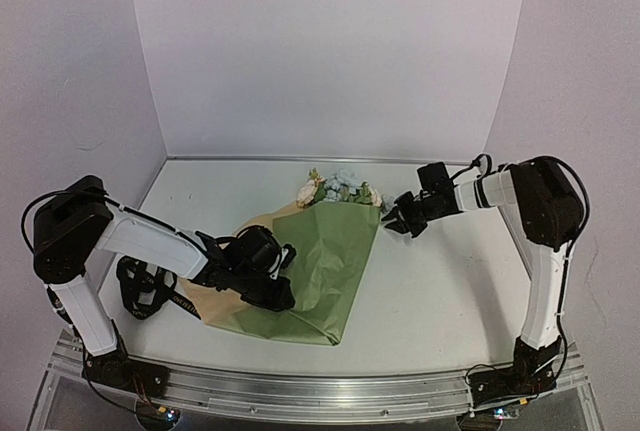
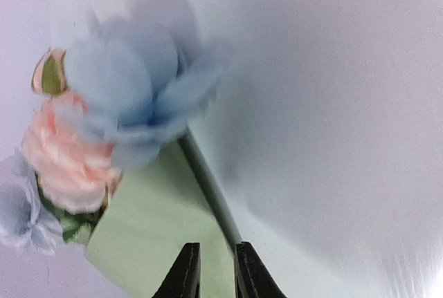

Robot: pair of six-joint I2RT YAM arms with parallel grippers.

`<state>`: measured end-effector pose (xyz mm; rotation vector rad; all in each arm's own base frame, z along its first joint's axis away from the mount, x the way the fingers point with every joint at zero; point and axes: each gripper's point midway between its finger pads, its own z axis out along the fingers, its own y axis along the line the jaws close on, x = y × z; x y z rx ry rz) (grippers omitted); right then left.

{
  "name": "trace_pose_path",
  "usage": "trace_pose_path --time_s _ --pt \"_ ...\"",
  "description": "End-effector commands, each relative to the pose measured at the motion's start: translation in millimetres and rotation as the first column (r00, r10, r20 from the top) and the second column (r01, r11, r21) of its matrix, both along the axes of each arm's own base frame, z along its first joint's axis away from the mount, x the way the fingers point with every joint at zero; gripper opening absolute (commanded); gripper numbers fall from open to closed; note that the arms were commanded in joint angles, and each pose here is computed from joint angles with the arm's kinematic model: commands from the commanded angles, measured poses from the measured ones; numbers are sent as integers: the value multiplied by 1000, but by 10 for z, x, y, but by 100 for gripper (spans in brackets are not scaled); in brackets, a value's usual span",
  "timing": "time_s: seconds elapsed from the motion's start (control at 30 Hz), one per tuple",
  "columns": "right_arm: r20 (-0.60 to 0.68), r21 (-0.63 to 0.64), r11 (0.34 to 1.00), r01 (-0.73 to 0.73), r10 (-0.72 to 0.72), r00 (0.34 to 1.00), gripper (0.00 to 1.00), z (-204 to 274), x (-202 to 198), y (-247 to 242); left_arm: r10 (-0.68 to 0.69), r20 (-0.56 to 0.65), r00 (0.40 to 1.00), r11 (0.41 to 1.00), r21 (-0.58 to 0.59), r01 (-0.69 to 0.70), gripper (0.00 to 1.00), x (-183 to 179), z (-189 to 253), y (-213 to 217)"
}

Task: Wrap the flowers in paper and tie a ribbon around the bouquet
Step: Press the fold line on the 2/3-folded wrapping paper.

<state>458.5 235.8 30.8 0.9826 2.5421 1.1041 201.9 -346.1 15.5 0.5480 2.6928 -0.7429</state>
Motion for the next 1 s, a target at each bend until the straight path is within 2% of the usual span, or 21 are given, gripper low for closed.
trace_pose_path --time_s 0.0,0.2,0.4,0.63,0.87,0.97 --pt "68 4 986 -168 168 984 18 651 -525 209 28 56 998 1000 -10 -28 17 128 247 -21" --pt "89 -46 923 -382 385 919 18 843 -1392 569 53 85 995 995 -89 -46 19 155 579 -69" --pt "100 -32 828 -560 560 823 17 791 -2005 1285 65 70 995 992 -115 -57 20 81 660 -1" --pt "82 -29 730 -683 683 726 16 621 -2411 1910 145 14 989 984 -102 -143 20 -75 686 285" --pt "29 -29 706 -707 708 706 16 326 -2510 2123 263 -112 958 952 -135 -276 22 -378 631 675" --pt "13 -25 704 -710 710 704 16 220 -2549 2193 280 -139 950 936 -181 -302 23 -424 627 691"
